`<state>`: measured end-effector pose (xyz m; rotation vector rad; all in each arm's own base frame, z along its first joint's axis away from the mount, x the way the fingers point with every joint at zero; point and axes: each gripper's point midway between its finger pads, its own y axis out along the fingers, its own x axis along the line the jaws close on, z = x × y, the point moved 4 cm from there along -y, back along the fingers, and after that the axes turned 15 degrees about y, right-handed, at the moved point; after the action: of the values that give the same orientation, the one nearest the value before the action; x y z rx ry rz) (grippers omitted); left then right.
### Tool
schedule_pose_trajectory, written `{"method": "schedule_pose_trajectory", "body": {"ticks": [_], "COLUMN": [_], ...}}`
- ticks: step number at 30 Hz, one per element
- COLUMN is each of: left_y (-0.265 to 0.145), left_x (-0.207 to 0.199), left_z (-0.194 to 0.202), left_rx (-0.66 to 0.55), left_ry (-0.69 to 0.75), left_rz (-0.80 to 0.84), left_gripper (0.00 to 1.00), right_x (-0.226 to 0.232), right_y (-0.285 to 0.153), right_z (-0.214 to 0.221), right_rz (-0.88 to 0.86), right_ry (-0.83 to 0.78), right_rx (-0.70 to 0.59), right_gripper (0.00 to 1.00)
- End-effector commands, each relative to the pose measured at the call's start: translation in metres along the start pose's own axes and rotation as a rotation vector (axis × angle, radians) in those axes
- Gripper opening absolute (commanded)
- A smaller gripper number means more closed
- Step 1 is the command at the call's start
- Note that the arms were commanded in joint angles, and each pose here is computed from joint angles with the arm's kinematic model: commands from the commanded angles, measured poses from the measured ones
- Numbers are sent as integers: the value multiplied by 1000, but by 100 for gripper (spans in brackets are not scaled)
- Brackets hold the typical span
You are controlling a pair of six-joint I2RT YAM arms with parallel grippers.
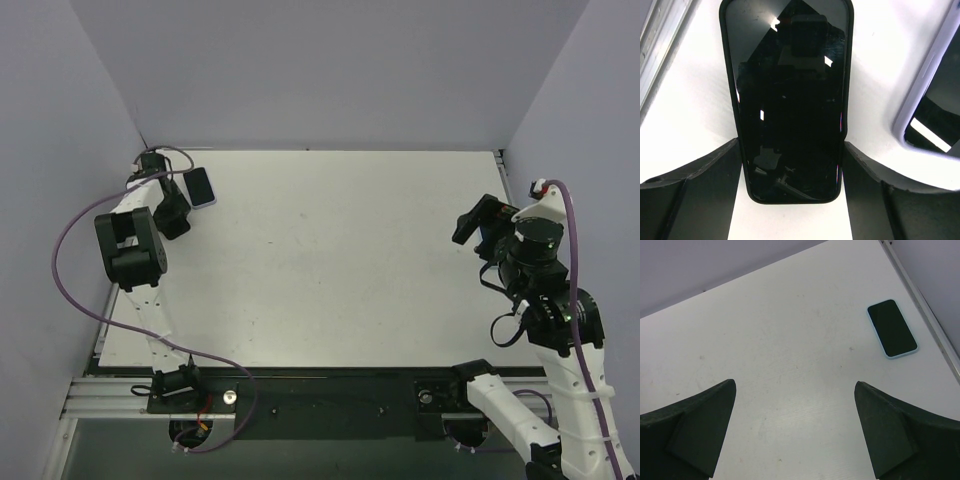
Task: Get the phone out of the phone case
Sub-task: Pick up the phone at the center of the board.
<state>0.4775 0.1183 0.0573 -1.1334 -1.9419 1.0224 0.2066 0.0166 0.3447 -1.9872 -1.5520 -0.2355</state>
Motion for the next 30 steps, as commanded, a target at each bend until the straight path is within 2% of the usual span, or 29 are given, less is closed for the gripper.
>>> {"method": "schedule_pose_trajectory", "body": {"ticks": [1, 7, 11, 15, 20, 25, 30], "left_y": [-38, -73, -100, -135, -178, -222, -267], "left_x": [10, 16, 4, -32, -87, -128, -170], "left_z": [15, 46, 79, 94, 127, 157, 193], "left_rx": [21, 15, 21, -59, -82, -114, -140], "left_ry": [-17, -180, -287, -328, -330, -349, -345], "left_rz": [-34, -10, 112, 287, 489, 701, 908], "left_gripper": [0, 0, 0, 0, 0, 0, 0], "right_x": [-1, -2, -2, -3, 8, 53, 100], "right_y": [7, 21, 29, 36, 45, 43, 37], "right_z": [4, 20, 34, 51, 79, 137, 188], "right_rz": [16, 14, 16, 26, -1, -163, -334], "right_ry": [-37, -54, -72, -56, -47, -66, 0], "right_rx": [13, 64, 131, 187, 261, 365, 456], "right_gripper": [100, 99, 97, 96, 94, 93, 91]}}
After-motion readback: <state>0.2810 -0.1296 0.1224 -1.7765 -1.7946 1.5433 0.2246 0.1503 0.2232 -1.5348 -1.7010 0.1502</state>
